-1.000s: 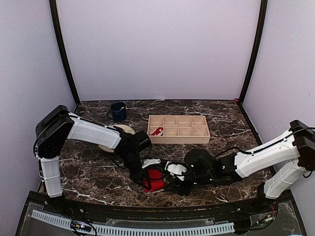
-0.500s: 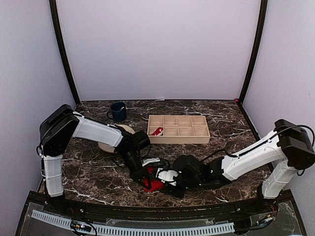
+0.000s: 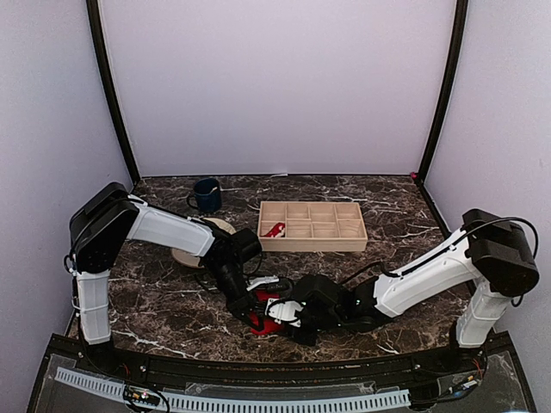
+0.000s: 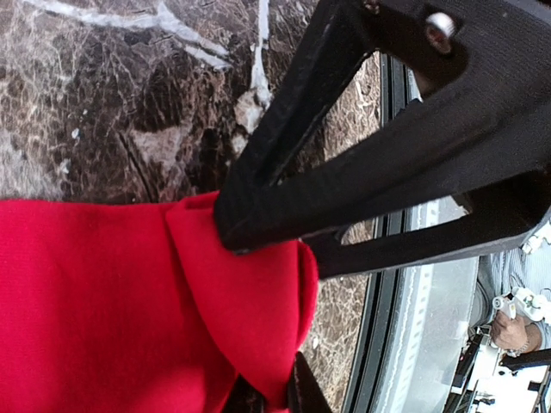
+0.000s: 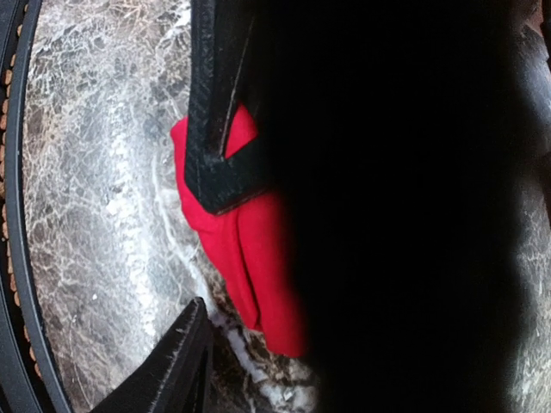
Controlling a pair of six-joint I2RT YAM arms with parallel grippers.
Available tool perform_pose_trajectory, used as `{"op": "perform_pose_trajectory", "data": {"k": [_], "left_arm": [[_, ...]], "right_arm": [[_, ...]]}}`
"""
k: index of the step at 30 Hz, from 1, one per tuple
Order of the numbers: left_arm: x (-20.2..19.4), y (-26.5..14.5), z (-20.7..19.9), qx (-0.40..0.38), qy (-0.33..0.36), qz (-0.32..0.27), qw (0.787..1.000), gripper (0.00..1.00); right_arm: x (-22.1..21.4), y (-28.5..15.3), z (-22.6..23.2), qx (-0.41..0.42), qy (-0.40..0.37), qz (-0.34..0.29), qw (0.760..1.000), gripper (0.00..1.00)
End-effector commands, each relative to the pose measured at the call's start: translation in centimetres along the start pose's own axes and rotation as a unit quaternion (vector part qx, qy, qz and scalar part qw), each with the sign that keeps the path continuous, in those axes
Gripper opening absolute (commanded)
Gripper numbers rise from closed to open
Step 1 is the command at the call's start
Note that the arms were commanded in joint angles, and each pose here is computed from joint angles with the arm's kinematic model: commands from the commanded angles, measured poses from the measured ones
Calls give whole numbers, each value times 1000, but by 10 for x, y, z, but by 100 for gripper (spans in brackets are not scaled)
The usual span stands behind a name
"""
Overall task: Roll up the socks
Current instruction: Roll the sock at the center of the board.
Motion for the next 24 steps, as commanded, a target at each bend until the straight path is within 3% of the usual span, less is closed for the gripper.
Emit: {"op": "perform_pose_trajectory", "data": {"k": [1, 6, 11, 15, 24], "left_arm": [[-9, 3, 6, 6, -11, 21, 1000, 9], [-10, 3, 6, 7, -11, 21, 1000, 9], [-11, 3, 8, 12, -12, 23, 1000, 9], [-12, 2, 11, 25, -14, 27, 999, 9], [-13, -7, 22, 87, -36, 39, 995, 30]], "right_arm": [[14, 5, 1, -6, -12, -28, 1000, 41], [14, 12, 0, -8, -16, -26, 1000, 35], [10, 15, -2, -2, -12, -19, 1000, 19], [7, 15, -4, 7, -6, -12, 1000, 13], [4, 12, -6, 19, 4, -7, 1000, 6]]}}
Point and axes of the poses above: each gripper's point midway between its finger pads, its own y axis out along the fingers, its own z axis along the line the jaws close on, x = y × z, the point moved 8 cm from there along -y, back along the fingers, and after that the axes turned 5 degrees about y, right-handed, at the moved point
